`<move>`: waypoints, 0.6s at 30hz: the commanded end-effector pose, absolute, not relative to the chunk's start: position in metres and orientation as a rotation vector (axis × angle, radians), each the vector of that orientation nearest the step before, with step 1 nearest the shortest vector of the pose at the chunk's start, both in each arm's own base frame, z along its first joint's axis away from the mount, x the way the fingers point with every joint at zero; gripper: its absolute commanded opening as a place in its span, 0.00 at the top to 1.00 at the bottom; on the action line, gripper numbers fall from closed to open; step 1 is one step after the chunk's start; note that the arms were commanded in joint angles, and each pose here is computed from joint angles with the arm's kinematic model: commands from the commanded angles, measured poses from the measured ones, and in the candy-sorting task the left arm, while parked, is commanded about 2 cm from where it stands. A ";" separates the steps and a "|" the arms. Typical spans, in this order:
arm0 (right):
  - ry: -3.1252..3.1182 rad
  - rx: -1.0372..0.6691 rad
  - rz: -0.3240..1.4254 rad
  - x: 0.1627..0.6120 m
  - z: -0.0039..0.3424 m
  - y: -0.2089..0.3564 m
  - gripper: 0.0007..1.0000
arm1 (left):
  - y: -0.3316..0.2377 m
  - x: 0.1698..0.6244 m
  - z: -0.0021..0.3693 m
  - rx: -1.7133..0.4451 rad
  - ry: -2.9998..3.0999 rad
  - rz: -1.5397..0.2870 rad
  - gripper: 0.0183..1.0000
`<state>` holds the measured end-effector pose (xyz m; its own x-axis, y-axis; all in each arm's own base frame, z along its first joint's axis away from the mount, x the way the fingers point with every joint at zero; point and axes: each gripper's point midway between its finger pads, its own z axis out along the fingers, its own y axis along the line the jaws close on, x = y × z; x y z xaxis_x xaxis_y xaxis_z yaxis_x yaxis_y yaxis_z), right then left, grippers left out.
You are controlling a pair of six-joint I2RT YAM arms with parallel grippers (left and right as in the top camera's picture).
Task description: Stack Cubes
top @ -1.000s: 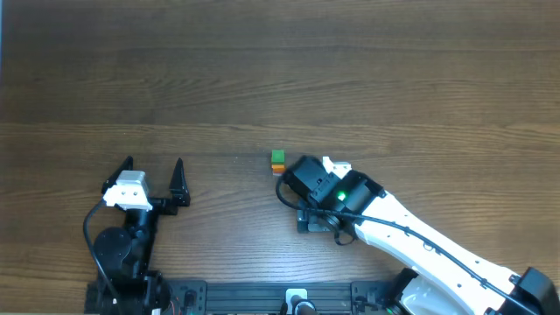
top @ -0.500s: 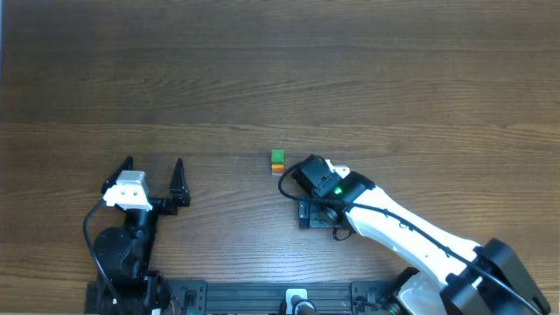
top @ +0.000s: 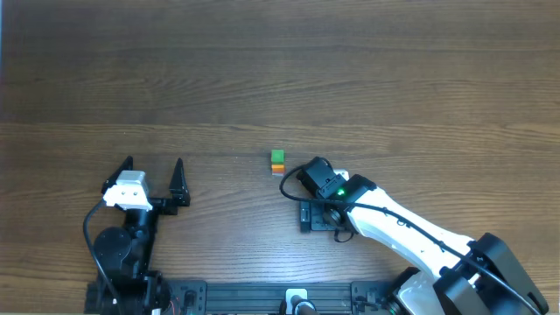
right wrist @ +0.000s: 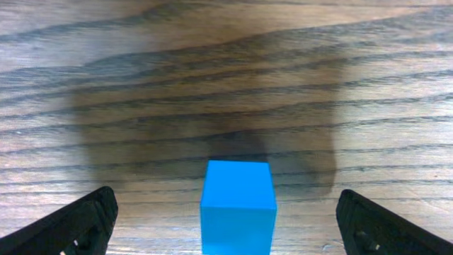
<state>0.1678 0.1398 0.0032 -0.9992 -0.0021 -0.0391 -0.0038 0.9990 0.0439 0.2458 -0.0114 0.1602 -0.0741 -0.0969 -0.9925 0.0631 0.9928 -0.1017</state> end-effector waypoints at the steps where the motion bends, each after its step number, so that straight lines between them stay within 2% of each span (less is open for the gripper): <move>1: 3.113 -0.007 0.079 0.166 0.001 0.139 0.15 | -0.011 0.246 0.159 -0.015 1.639 -0.121 0.00; 9: 3.112 -0.007 0.079 0.166 0.001 0.139 0.38 | -0.011 0.246 0.159 -0.015 1.639 -0.121 0.00; 18: 3.103 -0.006 0.067 0.168 0.001 0.138 0.48 | -0.011 0.246 0.159 -0.015 1.639 -0.121 0.00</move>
<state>0.1671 0.1406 0.0021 -0.9994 -0.0062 -0.0343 -0.0080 0.9985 0.0542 0.2458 -0.0114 0.1602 -0.0741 -0.0969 -0.9925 0.0631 0.9928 -0.1017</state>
